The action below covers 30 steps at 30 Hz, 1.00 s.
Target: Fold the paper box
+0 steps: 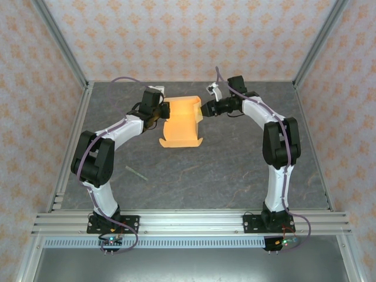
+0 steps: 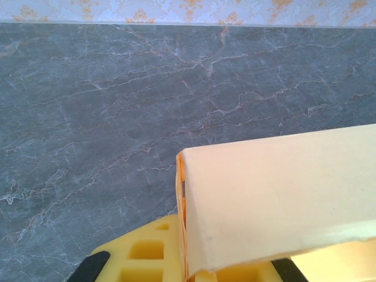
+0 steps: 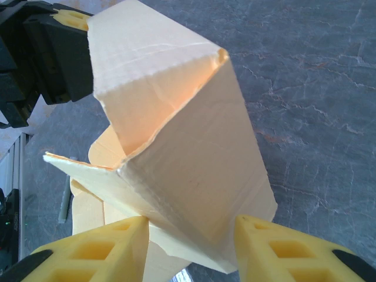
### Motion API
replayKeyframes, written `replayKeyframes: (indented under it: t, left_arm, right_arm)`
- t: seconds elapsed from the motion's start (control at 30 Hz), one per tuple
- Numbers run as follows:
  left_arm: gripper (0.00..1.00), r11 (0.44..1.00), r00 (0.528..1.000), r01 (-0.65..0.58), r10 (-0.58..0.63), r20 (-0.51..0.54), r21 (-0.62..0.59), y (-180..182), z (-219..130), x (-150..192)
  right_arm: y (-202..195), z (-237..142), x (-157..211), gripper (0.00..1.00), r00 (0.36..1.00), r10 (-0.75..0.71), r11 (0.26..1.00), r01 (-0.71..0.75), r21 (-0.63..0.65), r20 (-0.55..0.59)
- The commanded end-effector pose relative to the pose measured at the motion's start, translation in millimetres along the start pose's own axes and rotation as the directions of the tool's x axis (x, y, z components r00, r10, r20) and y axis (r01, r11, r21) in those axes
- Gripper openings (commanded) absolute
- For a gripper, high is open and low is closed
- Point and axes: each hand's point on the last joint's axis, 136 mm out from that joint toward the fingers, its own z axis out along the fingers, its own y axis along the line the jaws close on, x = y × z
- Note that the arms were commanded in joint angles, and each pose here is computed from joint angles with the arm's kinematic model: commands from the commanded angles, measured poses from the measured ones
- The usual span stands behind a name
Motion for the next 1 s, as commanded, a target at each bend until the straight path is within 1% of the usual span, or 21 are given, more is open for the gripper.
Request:
replayKeyframes:
  t: [0.0, 0.3, 0.5, 0.77, 0.97]
  left_arm:
    - [0.00, 0.997, 1.000, -0.019, 0.018, 0.021, 0.072, -22, -14, -12]
    - [0.00, 0.997, 0.999, -0.031, 0.031, 0.010, 0.074, -24, -14, -10]
    - [0.00, 0.996, 0.999, -0.033, 0.033, 0.006, 0.079, -27, -13, -10]
    - [0.00, 0.996, 0.999, -0.037, 0.037, 0.005, 0.083, -29, -13, -10]
    - [0.00, 0.995, 0.999, -0.041, 0.042, -0.004, 0.086, -31, -12, -7]
  right_arm:
    - [4, 6, -18, 0.43, 0.997, -0.068, 0.998, 0.067, 0.009, 0.034]
    - [-14, 2, -36, 0.40, 0.991, -0.095, 0.984, 0.079, 0.157, 0.097]
    - [-19, 6, -40, 0.38, 0.984, -0.131, 0.966, 0.098, 0.240, 0.124]
    - [-26, 11, -39, 0.37, 0.981, -0.137, 0.956, 0.095, 0.276, 0.137]
    - [-35, 14, -37, 0.36, 0.974, -0.152, 0.928, 0.081, 0.364, 0.170]
